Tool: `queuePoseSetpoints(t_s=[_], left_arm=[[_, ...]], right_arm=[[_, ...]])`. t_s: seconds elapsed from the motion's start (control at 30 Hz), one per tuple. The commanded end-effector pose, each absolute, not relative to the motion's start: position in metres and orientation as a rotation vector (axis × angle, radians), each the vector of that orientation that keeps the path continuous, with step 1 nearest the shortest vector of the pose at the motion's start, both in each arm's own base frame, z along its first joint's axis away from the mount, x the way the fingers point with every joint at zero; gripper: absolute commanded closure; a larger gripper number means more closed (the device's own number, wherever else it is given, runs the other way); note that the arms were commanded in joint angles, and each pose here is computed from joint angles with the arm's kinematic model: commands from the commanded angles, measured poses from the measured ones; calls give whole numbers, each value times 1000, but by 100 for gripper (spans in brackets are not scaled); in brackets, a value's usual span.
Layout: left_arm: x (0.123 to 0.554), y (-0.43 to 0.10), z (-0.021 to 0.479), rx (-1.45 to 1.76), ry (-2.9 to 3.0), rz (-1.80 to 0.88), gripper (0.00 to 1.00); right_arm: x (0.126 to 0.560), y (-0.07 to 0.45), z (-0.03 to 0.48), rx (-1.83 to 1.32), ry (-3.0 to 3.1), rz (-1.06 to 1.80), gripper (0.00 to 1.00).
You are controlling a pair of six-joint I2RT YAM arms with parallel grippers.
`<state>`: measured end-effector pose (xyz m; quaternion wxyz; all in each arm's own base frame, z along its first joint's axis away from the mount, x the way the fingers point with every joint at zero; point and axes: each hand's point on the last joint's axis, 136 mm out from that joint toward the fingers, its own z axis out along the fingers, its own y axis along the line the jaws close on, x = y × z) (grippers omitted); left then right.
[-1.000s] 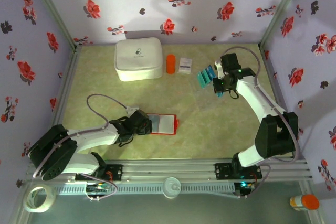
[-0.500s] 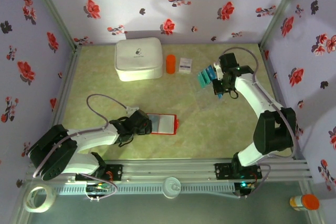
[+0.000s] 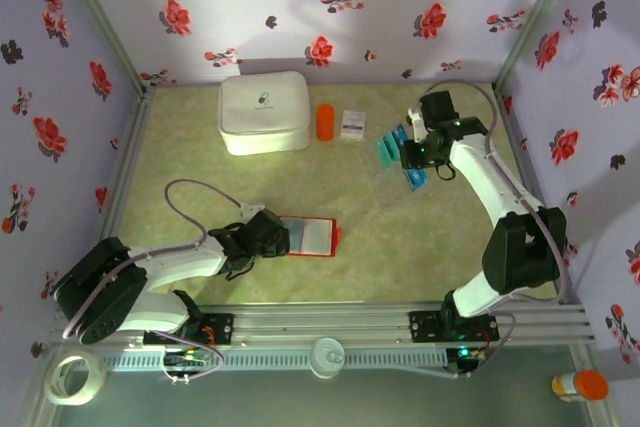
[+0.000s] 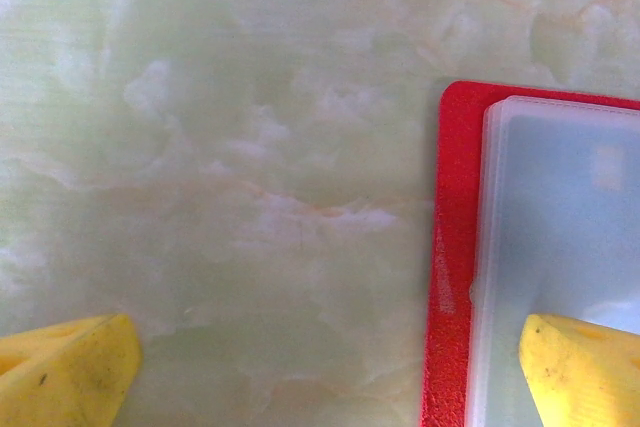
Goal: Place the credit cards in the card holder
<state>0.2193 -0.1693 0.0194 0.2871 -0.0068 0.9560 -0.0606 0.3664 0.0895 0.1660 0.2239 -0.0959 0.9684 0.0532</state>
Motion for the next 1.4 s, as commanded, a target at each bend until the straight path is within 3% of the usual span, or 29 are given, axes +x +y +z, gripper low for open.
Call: queuePoseSetpoints(t_s=[0.0,0.13,0.63,0.93,1.37], left_arm=[[196,-146,-9,-16,2661,-57,1],[196,-146,-9,-16,2658,-58,1],[195,-144,-9,-22,2658,-55,1],[194,-141,-10,-32,2656,-57,1],[193,-141,-11,-30,2656,-58,1]], right_arm=[[378,109,192,-178,2608,310,57],[392,122,186,-136,2623,322,58],[433,130,137,-201,2781,-84,67],[438,134,115,-225,2826,-125,75],[440,136,111,-244,2831,-155,80]])
